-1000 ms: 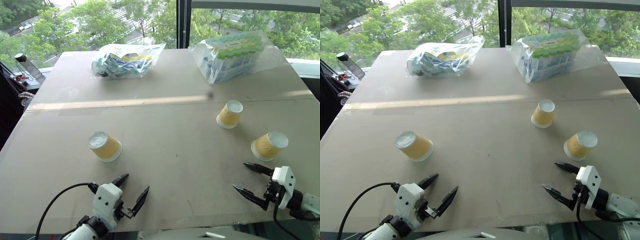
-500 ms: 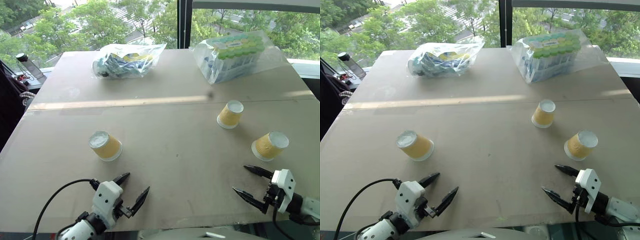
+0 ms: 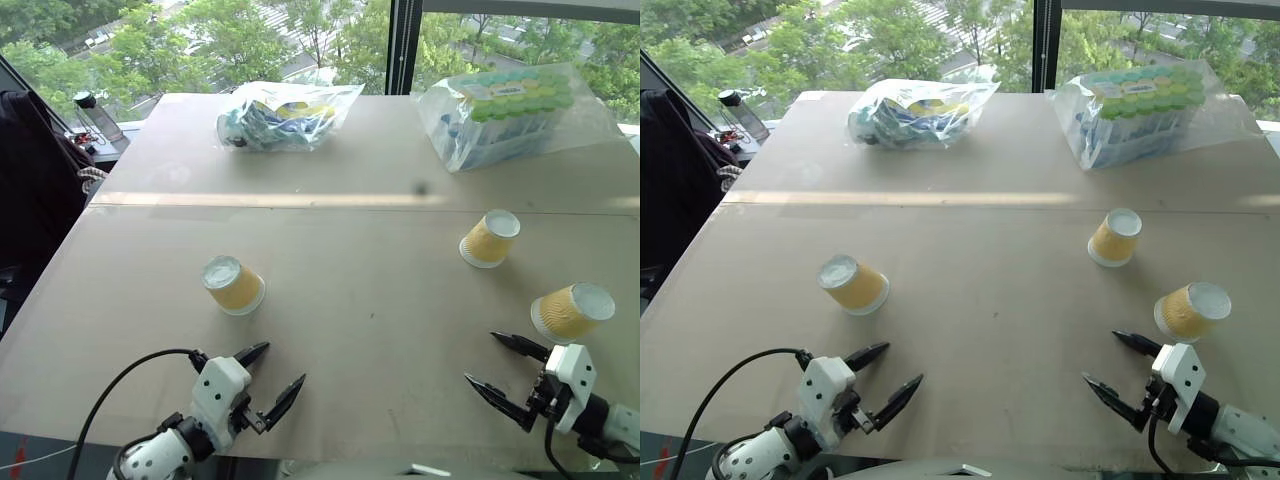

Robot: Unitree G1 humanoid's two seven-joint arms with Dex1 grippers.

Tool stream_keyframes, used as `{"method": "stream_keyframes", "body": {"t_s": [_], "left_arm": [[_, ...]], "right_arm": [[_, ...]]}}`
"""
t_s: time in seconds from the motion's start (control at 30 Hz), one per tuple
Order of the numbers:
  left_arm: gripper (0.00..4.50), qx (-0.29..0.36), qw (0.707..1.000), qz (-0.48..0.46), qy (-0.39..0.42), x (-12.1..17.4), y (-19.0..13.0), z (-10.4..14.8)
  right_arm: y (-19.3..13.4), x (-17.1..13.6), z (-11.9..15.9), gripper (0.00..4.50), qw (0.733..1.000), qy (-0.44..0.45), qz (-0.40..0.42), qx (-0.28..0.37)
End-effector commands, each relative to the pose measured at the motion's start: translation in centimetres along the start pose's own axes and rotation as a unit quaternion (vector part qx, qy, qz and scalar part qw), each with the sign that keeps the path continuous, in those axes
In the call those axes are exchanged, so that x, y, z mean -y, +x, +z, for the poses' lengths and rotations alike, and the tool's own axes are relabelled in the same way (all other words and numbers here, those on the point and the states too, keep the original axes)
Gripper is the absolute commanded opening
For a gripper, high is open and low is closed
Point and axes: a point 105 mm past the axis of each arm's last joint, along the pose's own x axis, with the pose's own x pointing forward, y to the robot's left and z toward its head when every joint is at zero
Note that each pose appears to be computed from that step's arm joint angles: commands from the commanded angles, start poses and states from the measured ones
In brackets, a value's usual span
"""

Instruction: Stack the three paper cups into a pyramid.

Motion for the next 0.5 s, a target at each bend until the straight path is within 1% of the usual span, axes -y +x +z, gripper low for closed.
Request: {"method": "stream_keyframes", "body": {"t_s": [0.03, 0.1, 0.2, 0.27, 0.4, 0.5], "left_arm": [[4.47, 0.019, 0.998, -0.057, 0.015, 0.3, 0.4, 1.6], [4.47, 0.032, 0.994, -0.103, 0.032, 0.7, 0.9, 2.9], [4.47, 0.069, 0.976, -0.202, 0.052, 1.3, 2.0, 6.3], [4.47, 0.078, 0.962, -0.25, 0.071, 1.6, 2.3, 8.0], [4.47, 0.101, 0.948, -0.29, 0.082, 1.5, 2.9, 10.7], [4.47, 0.102, 0.94, -0.313, 0.093, 1.6, 3.0, 12.0]], "right_arm": [[-1.3, 0.3, 2.2, 4.5, 0.998, -0.015, -0.037, 0.042], [-2.0, 0.6, 2.6, 4.5, 0.996, -0.01, -0.065, 0.053], [-3.6, 1.5, 2.9, 4.5, 0.989, 0.0, -0.13, 0.063], [-4.2, 2.1, 3.3, 4.5, 0.983, -0.002, -0.17, 0.071], [-5.2, 3.7, 3.7, 4.5, 0.966, 0.003, -0.247, 0.083], [-5.5, 4.2, 3.7, 4.5, 0.962, 0.008, -0.26, 0.085]]}}
